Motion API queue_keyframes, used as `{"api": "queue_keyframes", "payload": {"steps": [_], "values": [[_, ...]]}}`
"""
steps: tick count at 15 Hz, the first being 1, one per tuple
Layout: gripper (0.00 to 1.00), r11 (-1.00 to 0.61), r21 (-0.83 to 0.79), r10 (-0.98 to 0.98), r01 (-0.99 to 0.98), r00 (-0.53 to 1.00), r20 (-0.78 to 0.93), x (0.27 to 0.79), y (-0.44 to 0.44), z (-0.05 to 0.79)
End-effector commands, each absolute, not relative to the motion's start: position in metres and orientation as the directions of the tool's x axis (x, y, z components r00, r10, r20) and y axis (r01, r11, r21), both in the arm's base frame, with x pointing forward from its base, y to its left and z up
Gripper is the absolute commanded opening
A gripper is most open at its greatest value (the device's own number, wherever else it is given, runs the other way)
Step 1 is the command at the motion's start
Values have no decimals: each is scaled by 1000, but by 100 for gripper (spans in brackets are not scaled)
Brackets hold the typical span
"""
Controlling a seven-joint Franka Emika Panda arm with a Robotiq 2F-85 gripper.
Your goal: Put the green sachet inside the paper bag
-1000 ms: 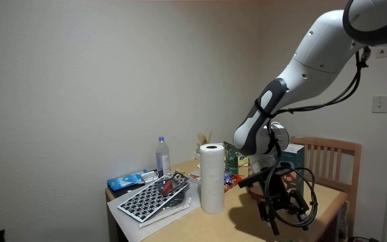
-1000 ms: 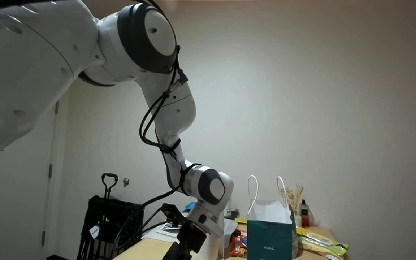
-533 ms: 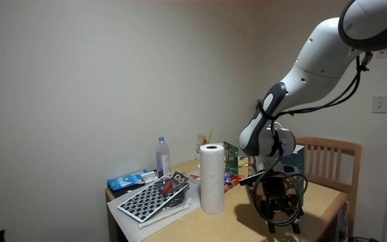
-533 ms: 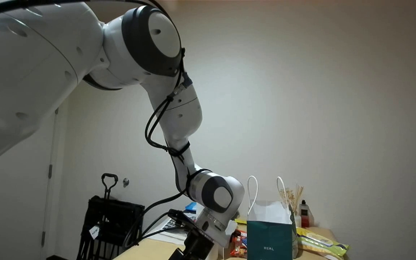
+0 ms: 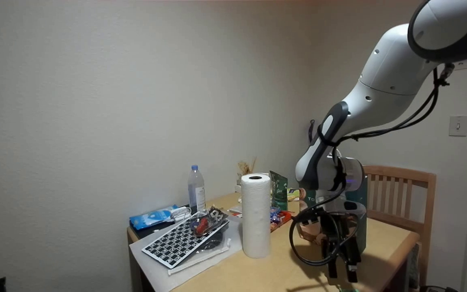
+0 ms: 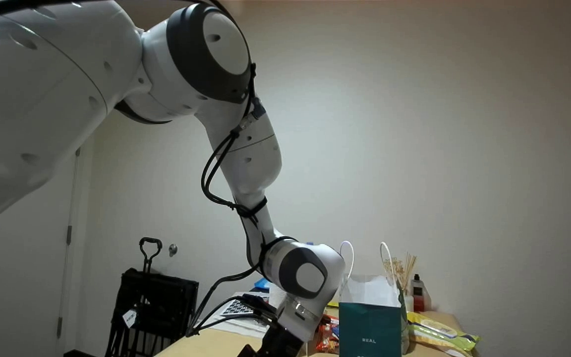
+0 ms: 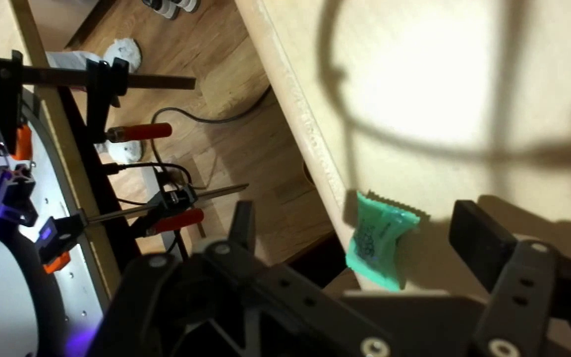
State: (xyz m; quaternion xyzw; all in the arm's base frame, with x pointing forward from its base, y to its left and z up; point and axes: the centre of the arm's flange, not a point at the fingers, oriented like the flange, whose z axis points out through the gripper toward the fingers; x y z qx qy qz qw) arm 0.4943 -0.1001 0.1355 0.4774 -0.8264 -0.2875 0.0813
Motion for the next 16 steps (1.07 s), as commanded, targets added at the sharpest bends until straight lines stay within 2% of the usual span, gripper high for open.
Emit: {"api": "queue_keyframes", "payload": {"steps": [1, 12, 13, 14, 16], "values": [[100, 389, 567, -827, -726, -546, -132, 490, -103, 134], [100, 486, 551, -765, -679, -635, -108, 480, -130, 100], [90, 484, 556, -762, -675, -638, -111, 482, -128, 98], [74, 482, 557, -765, -676, -635, -109, 484, -126, 98], [60, 481, 548, -770, -684, -629, -109, 488, -123, 99]]}}
